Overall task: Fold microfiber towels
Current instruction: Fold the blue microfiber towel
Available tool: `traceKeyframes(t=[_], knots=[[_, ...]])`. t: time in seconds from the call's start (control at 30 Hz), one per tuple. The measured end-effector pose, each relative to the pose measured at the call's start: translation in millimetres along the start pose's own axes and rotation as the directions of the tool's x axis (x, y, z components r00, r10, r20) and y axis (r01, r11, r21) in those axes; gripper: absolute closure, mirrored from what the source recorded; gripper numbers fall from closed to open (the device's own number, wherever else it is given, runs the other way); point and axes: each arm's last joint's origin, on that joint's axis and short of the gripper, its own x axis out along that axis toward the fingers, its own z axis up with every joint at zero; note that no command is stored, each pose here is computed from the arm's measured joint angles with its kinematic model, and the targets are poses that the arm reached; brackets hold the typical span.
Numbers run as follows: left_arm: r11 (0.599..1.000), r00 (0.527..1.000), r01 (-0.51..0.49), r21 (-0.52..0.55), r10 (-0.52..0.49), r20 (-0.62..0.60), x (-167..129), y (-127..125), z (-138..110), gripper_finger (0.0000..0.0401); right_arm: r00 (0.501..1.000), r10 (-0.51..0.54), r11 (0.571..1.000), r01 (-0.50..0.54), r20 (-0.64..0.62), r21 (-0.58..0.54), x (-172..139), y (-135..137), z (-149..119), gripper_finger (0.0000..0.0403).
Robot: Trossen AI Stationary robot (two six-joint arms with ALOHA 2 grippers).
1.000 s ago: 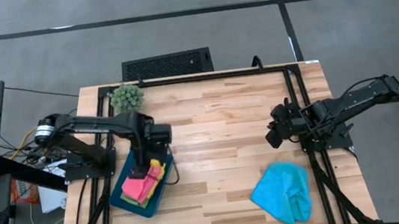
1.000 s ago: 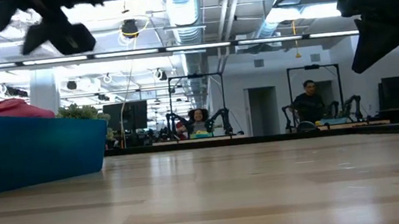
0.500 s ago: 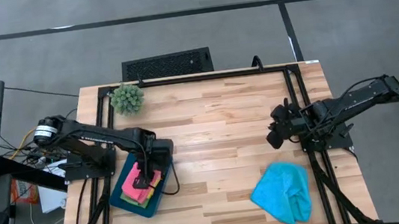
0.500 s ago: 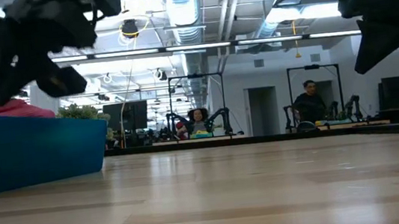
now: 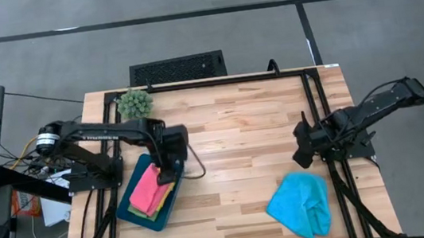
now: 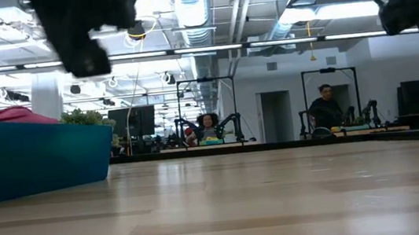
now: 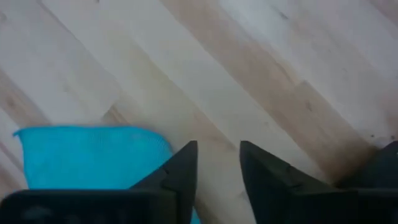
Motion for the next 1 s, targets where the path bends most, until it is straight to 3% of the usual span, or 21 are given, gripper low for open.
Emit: traceKeyframes(t=[0.13,0.2,0.27,0.33,0.4,0.5,0.6,0.93,1.0], knots=[[0.996,0.963,-0.089,0.019,0.081,0.256,-20,-8,28,0.0228,1.000,0.008,1.000,-0.008,0.017,0.008,0,4,-5,0.0213],[0.991,0.891,-0.130,0.025,0.106,0.442,-26,-12,46,0.0208,1.000,0.010,0.999,-0.011,0.026,0.033,-1,5,-7,0.0195],[0.990,0.783,-0.138,0.008,0.105,0.613,-28,-14,68,0.0193,0.999,0.010,0.998,-0.012,0.037,0.055,-1,6,-8,0.0183],[0.993,0.703,-0.116,-0.029,0.102,0.704,-17,-13,88,0.0183,0.999,0.011,0.997,-0.014,0.041,0.073,-1,7,-9,0.0179],[0.997,0.665,-0.063,-0.047,0.077,0.743,2,-11,105,0.0180,0.999,0.013,0.997,-0.016,0.039,0.077,-1,7,-10,0.0178],[0.997,0.682,0.012,-0.076,0.047,0.730,39,-13,127,0.0181,0.999,0.015,0.997,-0.017,0.036,0.072,-1,8,-11,0.0183],[0.998,0.723,0.019,-0.067,0.033,0.690,73,-21,146,0.0183,0.999,0.013,0.997,-0.016,0.045,0.073,-1,8,-12,0.0190],[0.995,0.770,-0.094,-0.019,0.085,0.632,166,-68,201,0.0184,0.992,-0.007,0.988,-0.012,0.125,0.152,-2,10,-16,0.0205],[0.993,0.758,-0.117,-0.025,0.106,0.643,183,-79,210,0.0184,0.992,-0.007,0.986,-0.014,0.126,0.163,-2,10,-16,0.0207]])
